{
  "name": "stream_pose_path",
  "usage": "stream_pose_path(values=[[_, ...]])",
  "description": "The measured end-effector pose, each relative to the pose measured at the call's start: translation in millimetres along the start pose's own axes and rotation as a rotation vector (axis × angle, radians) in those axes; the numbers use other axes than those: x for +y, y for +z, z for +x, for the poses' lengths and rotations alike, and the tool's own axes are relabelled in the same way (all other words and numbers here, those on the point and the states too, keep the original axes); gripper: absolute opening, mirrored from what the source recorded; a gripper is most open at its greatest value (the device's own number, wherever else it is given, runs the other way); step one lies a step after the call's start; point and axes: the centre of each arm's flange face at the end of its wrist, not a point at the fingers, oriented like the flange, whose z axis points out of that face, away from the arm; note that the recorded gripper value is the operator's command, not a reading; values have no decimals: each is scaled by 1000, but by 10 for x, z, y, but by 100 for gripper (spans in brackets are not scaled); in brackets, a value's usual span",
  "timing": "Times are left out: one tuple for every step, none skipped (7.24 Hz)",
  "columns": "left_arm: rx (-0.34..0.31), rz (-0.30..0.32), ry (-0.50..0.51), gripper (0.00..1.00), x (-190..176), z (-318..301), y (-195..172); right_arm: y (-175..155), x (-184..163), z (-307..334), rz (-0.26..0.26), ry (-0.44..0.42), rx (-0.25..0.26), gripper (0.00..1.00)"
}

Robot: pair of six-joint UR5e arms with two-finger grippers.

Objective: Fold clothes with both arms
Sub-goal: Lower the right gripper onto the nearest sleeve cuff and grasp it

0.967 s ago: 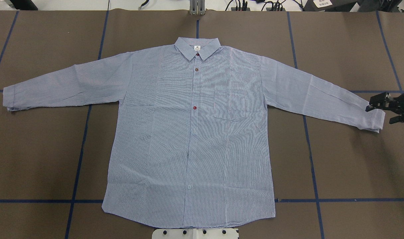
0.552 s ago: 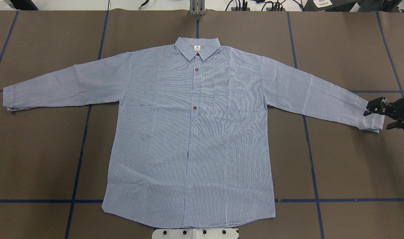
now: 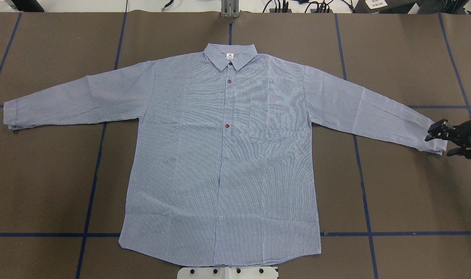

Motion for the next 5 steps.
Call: stream_pose_path(values=[[0, 4, 4, 100, -5, 11, -12, 0, 10, 77, 2, 0, -2, 71], [0, 7, 6, 99, -8, 19, -21, 0, 14, 128, 8, 1, -2, 70], [0, 9, 7, 100, -10, 25, -28, 0, 14, 150, 12, 5, -2, 68], [0, 10, 8, 100, -12, 29, -33, 4, 19, 152, 13, 11, -2, 66], [-1, 11, 9, 100, -14, 35, -39, 9, 24, 146, 12, 15, -2, 62]])
